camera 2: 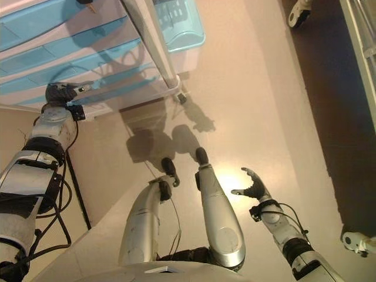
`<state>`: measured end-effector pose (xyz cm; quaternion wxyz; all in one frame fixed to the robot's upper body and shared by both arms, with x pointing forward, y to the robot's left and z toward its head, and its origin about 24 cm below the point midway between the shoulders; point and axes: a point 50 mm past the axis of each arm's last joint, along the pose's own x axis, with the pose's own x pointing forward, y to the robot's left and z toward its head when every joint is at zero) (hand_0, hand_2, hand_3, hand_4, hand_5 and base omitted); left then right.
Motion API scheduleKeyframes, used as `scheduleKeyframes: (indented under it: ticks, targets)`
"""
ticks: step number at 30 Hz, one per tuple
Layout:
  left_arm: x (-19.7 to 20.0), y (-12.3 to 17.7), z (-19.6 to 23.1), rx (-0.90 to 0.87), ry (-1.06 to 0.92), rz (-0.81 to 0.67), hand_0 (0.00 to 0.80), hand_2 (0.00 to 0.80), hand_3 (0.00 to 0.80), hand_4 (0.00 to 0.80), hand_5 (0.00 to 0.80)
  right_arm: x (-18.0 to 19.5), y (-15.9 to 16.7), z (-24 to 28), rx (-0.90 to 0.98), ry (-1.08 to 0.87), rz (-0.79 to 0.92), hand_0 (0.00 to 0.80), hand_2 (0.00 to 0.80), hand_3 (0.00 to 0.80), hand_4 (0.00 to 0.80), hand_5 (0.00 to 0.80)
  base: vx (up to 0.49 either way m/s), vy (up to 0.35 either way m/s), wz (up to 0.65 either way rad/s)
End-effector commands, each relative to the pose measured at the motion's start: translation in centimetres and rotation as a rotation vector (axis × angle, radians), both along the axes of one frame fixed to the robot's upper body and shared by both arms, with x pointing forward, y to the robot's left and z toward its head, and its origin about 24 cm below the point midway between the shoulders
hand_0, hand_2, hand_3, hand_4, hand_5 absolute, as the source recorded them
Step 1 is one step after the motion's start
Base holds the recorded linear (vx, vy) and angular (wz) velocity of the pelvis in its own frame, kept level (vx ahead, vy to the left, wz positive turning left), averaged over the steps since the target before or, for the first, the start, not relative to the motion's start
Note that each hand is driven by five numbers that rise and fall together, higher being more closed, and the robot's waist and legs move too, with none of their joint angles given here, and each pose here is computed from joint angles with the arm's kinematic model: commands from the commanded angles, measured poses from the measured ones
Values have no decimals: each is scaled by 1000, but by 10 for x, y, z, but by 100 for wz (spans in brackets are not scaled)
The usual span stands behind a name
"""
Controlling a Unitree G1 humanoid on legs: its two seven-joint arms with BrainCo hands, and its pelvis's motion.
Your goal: Open the drawer and pick up the medicine
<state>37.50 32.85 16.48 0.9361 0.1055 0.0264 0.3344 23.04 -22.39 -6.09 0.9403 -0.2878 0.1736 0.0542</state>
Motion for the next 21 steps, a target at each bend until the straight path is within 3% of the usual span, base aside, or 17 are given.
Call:
scheduleKeyframes:
  ticks: [1,7,11,17,21]
  targets:
    - [-8,11,130,124,-482,60,0,0,0,0,0,-6,17,-4,43,-20,36,0,0,0,0,0,9,-24,-4]
    - [-2,5,120,104,-460,9,0,0,0,0,0,-6,19,-5,53,-18,43,0,0,0,0,0,-44,-20,-2]
    - [2,2,94,-16,-446,-105,0,0,0,0,0,-6,22,-5,68,-25,44,0,0,0,0,0,-5,-3,-4]
    - [-7,-24,-16,-311,-340,-366,0,0,0,0,0,-3,24,-4,107,-25,3,0,0,0,0,0,-3,-54,3]
    - [-53,-46,-127,-464,-120,-435,0,0,0,0,0,-9,14,-12,136,12,-55,0,0,0,0,0,22,-83,11]
